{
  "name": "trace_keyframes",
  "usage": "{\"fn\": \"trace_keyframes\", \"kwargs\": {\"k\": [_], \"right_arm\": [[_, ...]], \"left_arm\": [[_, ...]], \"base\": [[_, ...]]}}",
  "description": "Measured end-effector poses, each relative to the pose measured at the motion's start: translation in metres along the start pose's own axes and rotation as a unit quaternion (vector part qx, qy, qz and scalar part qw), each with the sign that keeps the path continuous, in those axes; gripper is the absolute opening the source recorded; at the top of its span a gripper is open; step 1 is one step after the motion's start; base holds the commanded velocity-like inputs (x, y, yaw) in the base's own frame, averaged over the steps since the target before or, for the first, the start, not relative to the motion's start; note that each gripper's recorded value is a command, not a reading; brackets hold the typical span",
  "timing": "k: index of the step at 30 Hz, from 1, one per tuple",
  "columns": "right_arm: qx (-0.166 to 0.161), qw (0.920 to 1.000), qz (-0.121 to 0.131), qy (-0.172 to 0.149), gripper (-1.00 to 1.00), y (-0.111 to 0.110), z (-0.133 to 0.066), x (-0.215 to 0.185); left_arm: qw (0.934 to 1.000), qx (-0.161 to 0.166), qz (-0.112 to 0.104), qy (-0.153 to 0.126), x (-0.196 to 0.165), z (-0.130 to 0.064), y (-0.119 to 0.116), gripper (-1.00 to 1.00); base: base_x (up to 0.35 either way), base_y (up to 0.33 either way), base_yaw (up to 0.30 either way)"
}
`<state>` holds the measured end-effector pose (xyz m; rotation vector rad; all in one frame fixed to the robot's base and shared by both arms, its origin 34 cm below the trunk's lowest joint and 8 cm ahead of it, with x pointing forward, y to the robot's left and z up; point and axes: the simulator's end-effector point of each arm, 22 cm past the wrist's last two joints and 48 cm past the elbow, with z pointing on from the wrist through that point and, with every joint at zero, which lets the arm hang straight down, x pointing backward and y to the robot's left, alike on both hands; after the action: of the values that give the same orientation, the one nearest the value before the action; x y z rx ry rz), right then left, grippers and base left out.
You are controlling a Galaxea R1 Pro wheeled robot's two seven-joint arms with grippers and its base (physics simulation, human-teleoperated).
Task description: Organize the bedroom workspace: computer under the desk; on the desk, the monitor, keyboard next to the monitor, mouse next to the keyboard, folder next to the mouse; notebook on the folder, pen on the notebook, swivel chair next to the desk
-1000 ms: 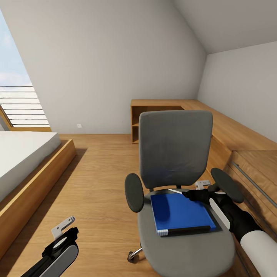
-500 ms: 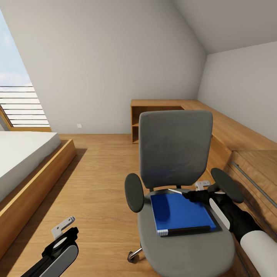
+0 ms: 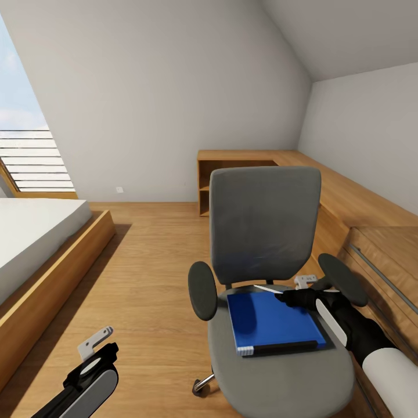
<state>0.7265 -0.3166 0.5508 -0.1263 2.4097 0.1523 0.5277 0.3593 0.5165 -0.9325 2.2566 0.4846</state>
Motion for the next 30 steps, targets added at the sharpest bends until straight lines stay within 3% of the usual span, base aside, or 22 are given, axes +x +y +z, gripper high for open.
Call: {"fn": "trace_keyframes", "kwargs": {"k": [30], "right_arm": [[-0.002,1.0,0.0,-0.004,1.0,0.001,0.008,0.008]], "left_arm": [[1.0,0.002,0.001,0.0,0.011,0.009,0.0,1.0]], "base": [[0.0,0.0,0.0]]}}
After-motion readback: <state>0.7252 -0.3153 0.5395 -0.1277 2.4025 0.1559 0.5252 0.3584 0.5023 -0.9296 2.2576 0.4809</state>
